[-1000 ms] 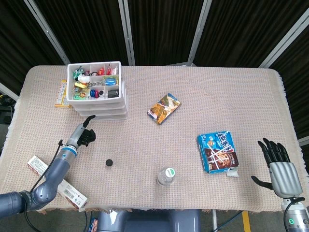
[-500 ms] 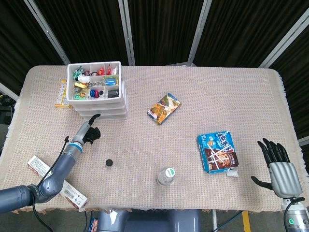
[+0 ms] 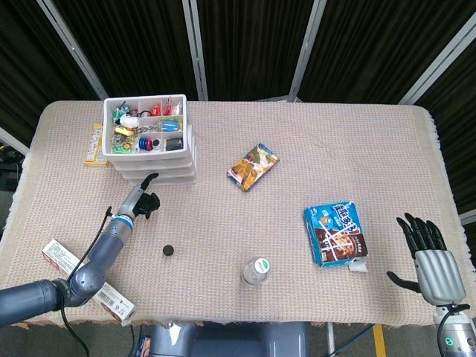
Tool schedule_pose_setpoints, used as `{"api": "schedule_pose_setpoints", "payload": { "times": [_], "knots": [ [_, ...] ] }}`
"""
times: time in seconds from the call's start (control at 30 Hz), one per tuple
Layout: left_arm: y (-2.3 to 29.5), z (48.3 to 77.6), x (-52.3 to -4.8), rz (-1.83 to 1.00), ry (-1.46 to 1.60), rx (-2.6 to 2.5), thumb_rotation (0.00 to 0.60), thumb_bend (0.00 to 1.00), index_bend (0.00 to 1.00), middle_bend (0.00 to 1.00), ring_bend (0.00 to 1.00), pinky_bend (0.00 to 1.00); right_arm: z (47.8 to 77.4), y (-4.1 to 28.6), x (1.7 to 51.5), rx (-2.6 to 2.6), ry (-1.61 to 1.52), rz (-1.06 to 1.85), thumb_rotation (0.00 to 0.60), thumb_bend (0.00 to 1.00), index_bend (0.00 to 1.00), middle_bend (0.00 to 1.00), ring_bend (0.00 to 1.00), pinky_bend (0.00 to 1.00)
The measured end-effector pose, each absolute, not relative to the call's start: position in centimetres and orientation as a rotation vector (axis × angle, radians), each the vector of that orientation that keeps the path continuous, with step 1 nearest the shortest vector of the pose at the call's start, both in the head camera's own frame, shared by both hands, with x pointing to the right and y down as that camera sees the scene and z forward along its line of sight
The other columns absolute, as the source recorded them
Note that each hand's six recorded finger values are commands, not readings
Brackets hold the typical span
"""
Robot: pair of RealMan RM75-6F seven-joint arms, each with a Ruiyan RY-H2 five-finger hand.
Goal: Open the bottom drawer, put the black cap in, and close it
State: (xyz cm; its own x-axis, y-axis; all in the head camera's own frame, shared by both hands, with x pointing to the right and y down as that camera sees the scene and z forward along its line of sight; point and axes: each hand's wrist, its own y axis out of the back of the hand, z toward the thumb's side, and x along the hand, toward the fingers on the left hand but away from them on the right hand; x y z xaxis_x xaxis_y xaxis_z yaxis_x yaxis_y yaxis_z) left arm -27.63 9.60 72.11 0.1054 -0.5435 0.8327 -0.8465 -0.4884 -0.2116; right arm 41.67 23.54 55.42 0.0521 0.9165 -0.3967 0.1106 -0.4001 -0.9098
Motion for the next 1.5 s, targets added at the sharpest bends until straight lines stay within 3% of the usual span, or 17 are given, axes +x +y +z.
{"api": "schedule_pose_setpoints", "payload": {
  "times": [0.2, 0.93, 1.2, 1.5],
  "knots": [
    [9.1, 72.3, -27.4, 1.292, -1.390, 2.012, 0.600, 0.88, 0.12, 0.92, 0.86, 0.77, 55.4, 23.5, 41.7, -1.609, -1.048, 1.420, 0.600, 0.00, 0.04, 0.00, 0.00, 0.00],
    [8.5, 72.4, -26.2, 1.215, -1.405, 2.005, 0.600, 0.88, 0.13, 0.92, 0.86, 0.77, 55.4, 23.6, 41.7, -1.614, -1.051, 1.422, 0.600, 0.00, 0.04, 0.00, 0.00, 0.00],
    [8.4, 72.6, -25.6, 1.205, -1.388, 2.010, 0.600, 0.88, 0.23, 0.92, 0.86, 0.77, 55.4, 23.6, 41.6, -1.617, -1.052, 1.422, 0.600, 0.00, 0.04, 0.00, 0.00, 0.00],
    [8.5, 72.8, -25.4, 1.187, -1.374, 2.013, 0.600, 0.88, 0.24, 0.92, 0.86, 0.77, 55.4, 23.7, 41.5, -1.620, -1.044, 1.421, 0.600, 0.00, 0.04, 0.00, 0.00, 0.00]
  ]
}}
